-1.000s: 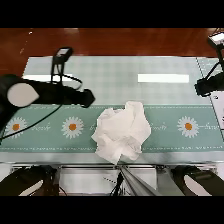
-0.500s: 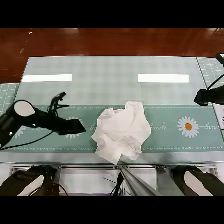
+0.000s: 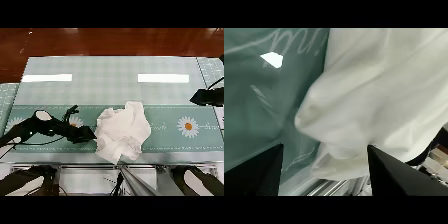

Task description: Fold the shirts.

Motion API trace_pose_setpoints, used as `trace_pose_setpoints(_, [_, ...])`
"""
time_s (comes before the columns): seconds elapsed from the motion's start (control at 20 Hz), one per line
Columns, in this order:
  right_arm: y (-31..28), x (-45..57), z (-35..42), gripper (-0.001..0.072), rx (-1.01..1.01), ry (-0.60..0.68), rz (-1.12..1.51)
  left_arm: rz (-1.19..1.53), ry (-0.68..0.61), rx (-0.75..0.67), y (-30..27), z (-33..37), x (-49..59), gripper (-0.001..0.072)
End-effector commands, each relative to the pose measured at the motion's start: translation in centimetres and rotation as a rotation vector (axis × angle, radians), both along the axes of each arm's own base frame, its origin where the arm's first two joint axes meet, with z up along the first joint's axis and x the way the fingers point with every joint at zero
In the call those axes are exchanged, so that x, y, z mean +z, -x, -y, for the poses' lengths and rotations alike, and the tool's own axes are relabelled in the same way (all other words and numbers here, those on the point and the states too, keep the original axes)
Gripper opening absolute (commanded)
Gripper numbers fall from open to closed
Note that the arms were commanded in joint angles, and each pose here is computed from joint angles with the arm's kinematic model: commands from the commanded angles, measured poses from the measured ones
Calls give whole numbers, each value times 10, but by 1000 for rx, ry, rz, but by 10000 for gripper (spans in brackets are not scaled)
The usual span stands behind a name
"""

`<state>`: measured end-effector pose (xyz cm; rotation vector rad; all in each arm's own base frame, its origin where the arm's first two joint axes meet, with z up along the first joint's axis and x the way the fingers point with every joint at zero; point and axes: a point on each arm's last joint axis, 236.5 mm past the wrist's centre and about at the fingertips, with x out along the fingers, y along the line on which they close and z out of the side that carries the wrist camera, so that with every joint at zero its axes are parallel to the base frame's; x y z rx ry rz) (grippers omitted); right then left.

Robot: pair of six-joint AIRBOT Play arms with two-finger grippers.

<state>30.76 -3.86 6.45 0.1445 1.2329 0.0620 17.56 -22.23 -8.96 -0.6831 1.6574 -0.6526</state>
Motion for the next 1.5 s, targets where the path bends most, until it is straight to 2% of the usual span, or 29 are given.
trace_pose_setpoints(0.0, [4, -1, -3, 531, 3, -16, -14, 34, -2, 92, -21, 17, -14, 583])
trace_pose_setpoints(0.05, [4, -1, -3, 532, 4, -17, -16, 48, -4, 119, -28, 21, -15, 500])
trace_pose_setpoints(0.2, [7, -2, -4, 531, 7, -19, -28, 73, -13, 162, -38, 25, -18, 33])
trace_pose_setpoints(0.3, [9, -4, -3, 529, 10, -17, -39, 72, -12, 161, -37, 26, -17, 27])
trace_pose_setpoints(0.4, [18, -17, -7, 528, -5, -69, -72, 69, -8, 157, -36, 26, -16, 27])
trace_pose_setpoints(0.65, [57, -75, -78, 531, -13, -445, -194, 73, 10, 122, -31, 29, -14, 27])
trace_pose_setpoints(0.75, [72, -93, -101, 534, -24, -536, -236, 67, 17, 112, -28, 30, -12, 27])
trace_pose_setpoints(1.0, [90, -128, -140, 535, 10, -546, -274, 61, 23, 105, -26, 31, -11, 27])
trace_pose_setpoints(1.1, [88, -138, -148, 596, 0, -518, -261, 60, 24, 105, -26, 31, -11, 28])
trace_pose_setpoints(1.15, [85, -140, -151, 596, -17, -517, -256, 59, 25, 103, -25, 31, -11, 28])
trace_pose_setpoints(1.45, [80, -159, -192, 590, -45, -608, -327, 57, 27, 101, -25, 31, -10, 27])
